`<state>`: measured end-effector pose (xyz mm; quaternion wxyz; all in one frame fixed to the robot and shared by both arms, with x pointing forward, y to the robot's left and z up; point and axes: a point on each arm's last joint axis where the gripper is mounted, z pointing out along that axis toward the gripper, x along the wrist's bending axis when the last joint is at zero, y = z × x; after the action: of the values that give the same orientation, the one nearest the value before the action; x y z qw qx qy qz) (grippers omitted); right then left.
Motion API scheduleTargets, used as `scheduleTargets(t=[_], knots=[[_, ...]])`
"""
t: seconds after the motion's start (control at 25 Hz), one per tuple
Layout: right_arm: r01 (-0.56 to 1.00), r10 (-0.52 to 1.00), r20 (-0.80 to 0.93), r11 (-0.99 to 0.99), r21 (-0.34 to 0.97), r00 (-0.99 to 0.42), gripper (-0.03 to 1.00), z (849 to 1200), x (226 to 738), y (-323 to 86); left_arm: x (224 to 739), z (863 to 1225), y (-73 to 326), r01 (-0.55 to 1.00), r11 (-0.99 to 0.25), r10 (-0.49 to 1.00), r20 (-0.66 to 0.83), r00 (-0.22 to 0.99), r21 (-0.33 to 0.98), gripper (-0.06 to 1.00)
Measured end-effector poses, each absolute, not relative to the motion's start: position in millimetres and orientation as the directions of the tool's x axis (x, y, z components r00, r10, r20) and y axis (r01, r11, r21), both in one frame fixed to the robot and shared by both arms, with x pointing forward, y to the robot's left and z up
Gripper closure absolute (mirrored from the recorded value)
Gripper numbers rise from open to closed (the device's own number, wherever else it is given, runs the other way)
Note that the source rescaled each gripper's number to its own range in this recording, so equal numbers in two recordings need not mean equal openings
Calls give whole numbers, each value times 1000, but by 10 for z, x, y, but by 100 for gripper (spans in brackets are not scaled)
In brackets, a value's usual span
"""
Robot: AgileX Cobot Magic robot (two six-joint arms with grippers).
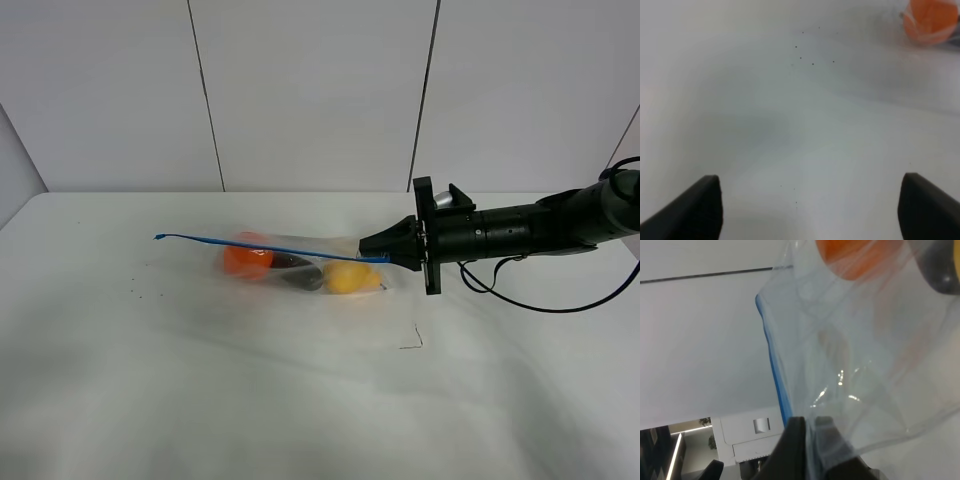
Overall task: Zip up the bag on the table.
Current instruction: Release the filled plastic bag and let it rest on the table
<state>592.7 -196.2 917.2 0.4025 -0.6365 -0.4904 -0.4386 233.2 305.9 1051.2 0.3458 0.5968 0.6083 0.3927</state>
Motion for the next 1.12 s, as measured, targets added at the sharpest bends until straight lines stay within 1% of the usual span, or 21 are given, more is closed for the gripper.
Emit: scheduleTargets(t=[0.48, 0.52, 0.6, 0.64, 0.76, 0.8, 0.84, 0.92, 1.04, 1.08, 1.12], knots=[[977, 270, 953, -196, -87, 139, 97, 9172, 5927, -1962, 2333, 10511, 3046, 454, -13, 999, 34, -39, 891, 2], [976, 270, 952, -198, -94, 146, 95, 9172, 5927, -1962, 2333, 10511, 3045, 454, -12, 999, 33, -39, 891, 2], [975, 272, 949, -196, -107, 159, 86, 9168, 5921, -1963, 2333, 10511, 3044, 454, -11, 999, 32, -38, 891, 2], [974, 275, 946, -194, -117, 169, 77, 9164, 5916, -1963, 2333, 10511, 3044, 454, -11, 999, 32, -38, 891, 2], [972, 294, 936, -183, -145, 195, 38, 9145, 5896, -1966, 2333, 10511, 3044, 454, -11, 999, 32, -38, 891, 2], [973, 303, 932, -178, -149, 198, 27, 9137, 5889, -1974, 2333, 10511, 3043, 454, -11, 999, 32, -37, 891, 2], [974, 310, 930, -173, -149, 197, 20, 9131, 5884, -1984, 2333, 10511, 3043, 454, -11, 999, 32, -37, 891, 2], [974, 330, 923, -168, -151, 200, 13, 9118, 5876, -2033, 2333, 10511, 3043, 454, -11, 999, 31, -37, 891, 2], [978, 394, 899, -152, -140, 190, 10, 9118, 5914, -2142, 2333, 10511, 3042, 454, -11, 999, 31, -37, 891, 2], [978, 394, 899, -152, -140, 190, 10, 9118, 5914, -2142, 2333, 10511, 3042, 454, -11, 999, 31, -37, 891, 2], [981, 432, 883, -143, -131, 181, 9, 9133, 5950, -2178, 2333, 10511, 3042, 454, -11, 999, 31, -37, 891, 2]])
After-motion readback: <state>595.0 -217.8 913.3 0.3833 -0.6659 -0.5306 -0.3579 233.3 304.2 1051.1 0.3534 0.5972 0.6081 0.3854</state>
